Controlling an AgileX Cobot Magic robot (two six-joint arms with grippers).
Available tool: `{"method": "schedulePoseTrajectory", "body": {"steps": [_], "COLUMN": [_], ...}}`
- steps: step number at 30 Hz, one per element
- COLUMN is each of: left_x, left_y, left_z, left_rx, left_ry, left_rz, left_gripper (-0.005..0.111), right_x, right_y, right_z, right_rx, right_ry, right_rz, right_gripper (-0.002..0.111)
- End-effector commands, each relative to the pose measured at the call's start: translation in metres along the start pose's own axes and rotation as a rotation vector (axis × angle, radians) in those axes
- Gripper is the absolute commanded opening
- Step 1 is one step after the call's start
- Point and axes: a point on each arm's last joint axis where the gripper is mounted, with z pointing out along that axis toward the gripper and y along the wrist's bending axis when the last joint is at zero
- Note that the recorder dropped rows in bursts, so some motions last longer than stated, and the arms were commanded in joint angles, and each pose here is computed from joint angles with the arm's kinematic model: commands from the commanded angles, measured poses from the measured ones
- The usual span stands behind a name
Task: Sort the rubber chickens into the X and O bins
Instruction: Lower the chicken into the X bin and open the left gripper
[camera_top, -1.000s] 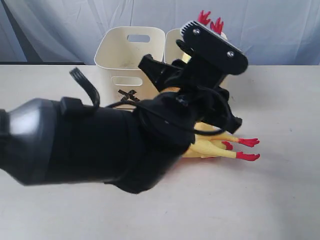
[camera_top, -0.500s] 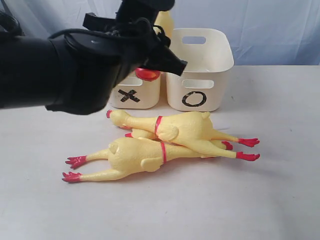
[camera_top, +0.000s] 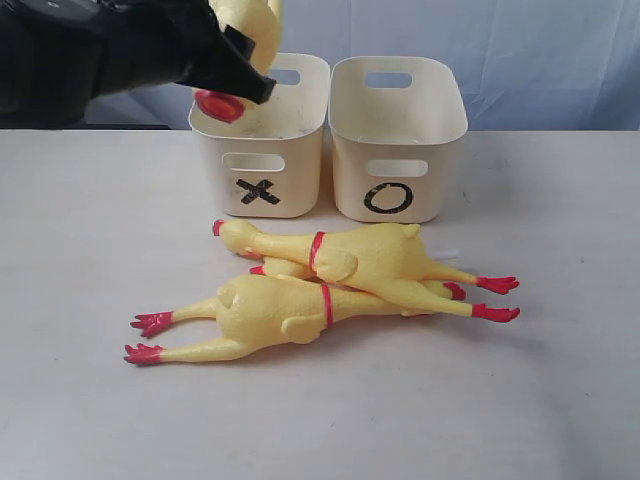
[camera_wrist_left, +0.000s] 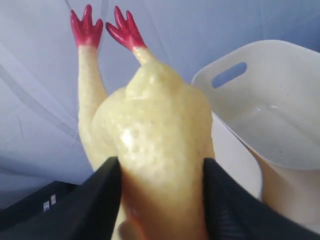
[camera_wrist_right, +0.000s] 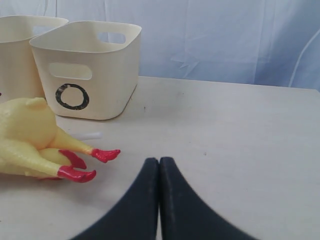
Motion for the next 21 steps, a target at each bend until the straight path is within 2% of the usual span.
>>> {"method": "schedulePoseTrajectory", "body": {"steps": [1,4,21], "left_x": [-0.008,-0.009,0.012], "left_y": [0.026,0.027,0.019], "left_z": [0.007,0.017,0.090], "left_rx": [0.000,0.058,0.065], "left_ry": [-0.024,-0.025,0.026], "left_rz": [-0.043,-0.047,-0.034], "left_gripper": [0.000,0.000,0.000], "right_x": [-0.001,-0.001,-0.001], "right_y": [0.000,0.000,0.000], "right_z": [0.000,0.000,0.000], "right_rx": [0.006,0.007,0.000], "right_ry": [-0.017,-0.019,-0.019], "right_rz": [0.002,0.002,0.024], "right_gripper": [-0.001,-0.001,-0.001]}}
